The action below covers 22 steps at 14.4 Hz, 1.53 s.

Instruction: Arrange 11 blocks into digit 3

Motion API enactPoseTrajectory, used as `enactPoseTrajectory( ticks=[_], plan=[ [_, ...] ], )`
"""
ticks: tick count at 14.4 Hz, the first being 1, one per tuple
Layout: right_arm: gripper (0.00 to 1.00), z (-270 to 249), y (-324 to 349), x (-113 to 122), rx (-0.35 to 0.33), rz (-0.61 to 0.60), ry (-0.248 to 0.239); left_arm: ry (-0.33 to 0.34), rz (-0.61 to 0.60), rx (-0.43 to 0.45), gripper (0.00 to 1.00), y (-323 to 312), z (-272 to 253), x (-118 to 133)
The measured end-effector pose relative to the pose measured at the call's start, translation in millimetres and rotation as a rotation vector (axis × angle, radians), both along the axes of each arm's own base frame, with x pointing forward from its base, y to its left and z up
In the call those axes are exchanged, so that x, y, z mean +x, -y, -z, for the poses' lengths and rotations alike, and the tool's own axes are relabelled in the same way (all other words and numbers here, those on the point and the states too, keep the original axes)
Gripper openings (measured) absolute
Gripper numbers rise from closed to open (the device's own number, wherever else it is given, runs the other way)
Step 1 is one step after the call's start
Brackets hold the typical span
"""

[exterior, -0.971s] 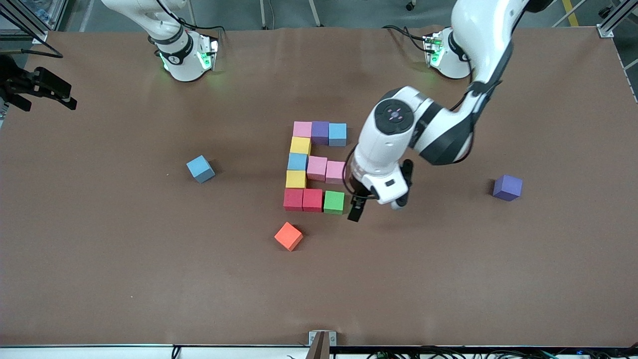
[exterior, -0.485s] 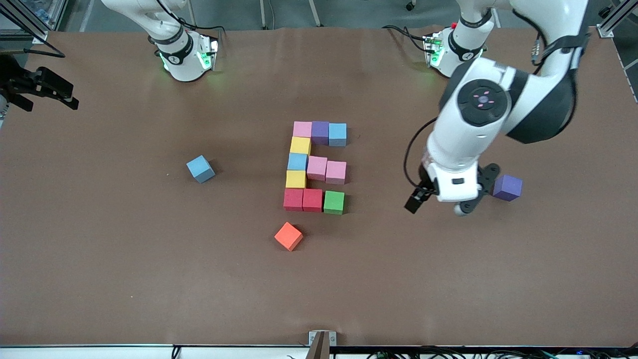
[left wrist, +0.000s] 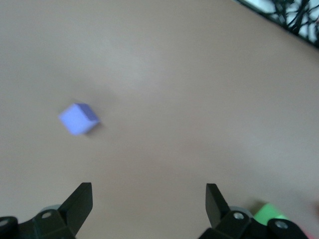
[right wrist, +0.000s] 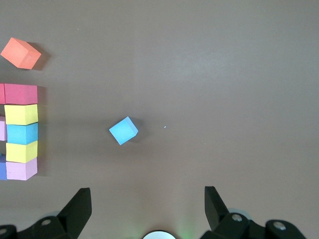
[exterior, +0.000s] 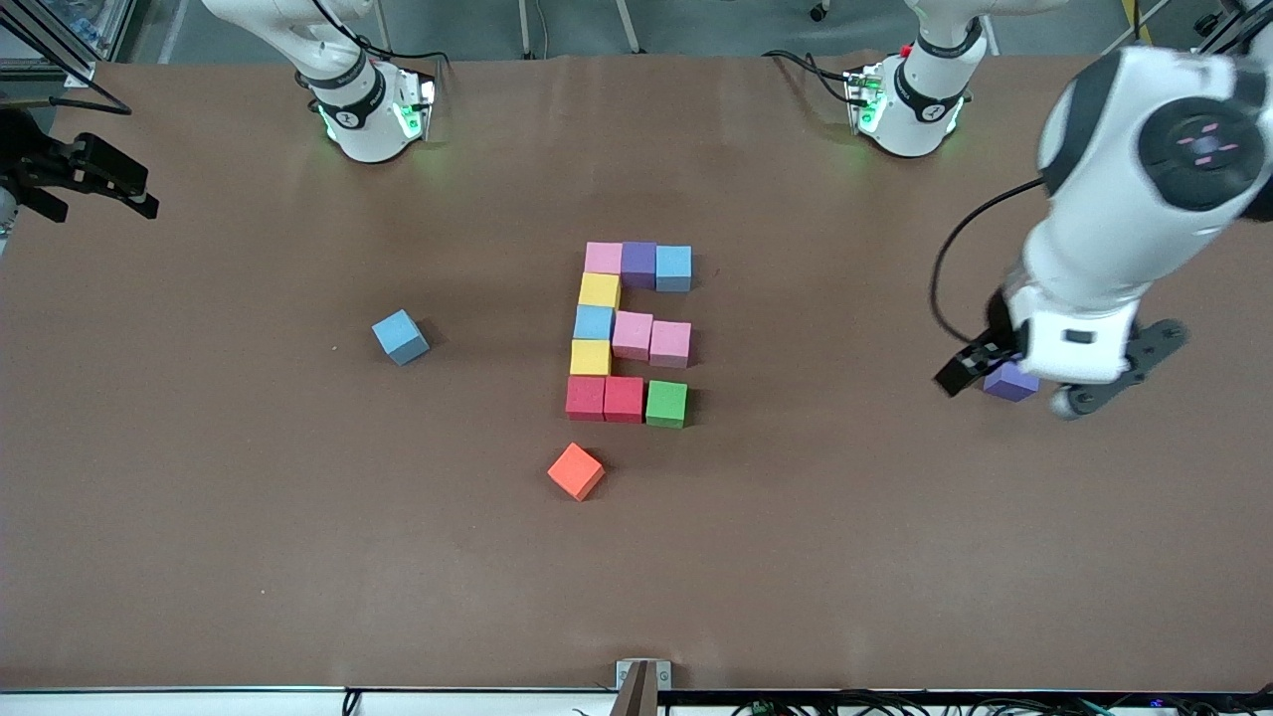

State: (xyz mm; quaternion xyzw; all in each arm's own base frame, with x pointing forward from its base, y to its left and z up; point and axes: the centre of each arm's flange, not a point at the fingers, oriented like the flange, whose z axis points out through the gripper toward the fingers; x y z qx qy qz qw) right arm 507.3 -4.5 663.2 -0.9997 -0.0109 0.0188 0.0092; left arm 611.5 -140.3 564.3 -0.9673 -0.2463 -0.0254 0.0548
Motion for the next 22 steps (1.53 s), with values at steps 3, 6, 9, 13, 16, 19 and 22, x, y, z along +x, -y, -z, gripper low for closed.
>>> enactPoseTrajectory(
  ticks=[3, 6, 9, 13, 16, 19, 22],
  plan=[
    [1.0, 0, 0, 0, 0.0, 0.0, 0.0, -0.055, 0.155, -0.006, 1.0, -52, -33, -17],
    [1.0, 0, 0, 0, 0.0, 0.0, 0.0, -0.081, 0.245, -0.067, 1.0, -89, -53, -31],
    [1.0, 0, 0, 0, 0.0, 0.0, 0.0, -0.084, 0.346, -0.074, 1.0, -97, -63, -39],
    [1.0, 0, 0, 0, 0.0, 0.0, 0.0, -0.1, 0.387, -0.056, 1.0, -101, -65, -57],
    [1.0, 0, 0, 0, 0.0, 0.0, 0.0, -0.11, 0.4, -0.051, 1.0, -99, -65, -76],
    [1.0, 0, 0, 0, 0.0, 0.0, 0.0, -0.101, 0.414, -0.045, 1.0, -92, -73, -91],
    [1.0, 0, 0, 0, 0.0, 0.0, 0.0, -0.095, 0.415, -0.062, 1.0, -90, -76, -95]
  ],
)
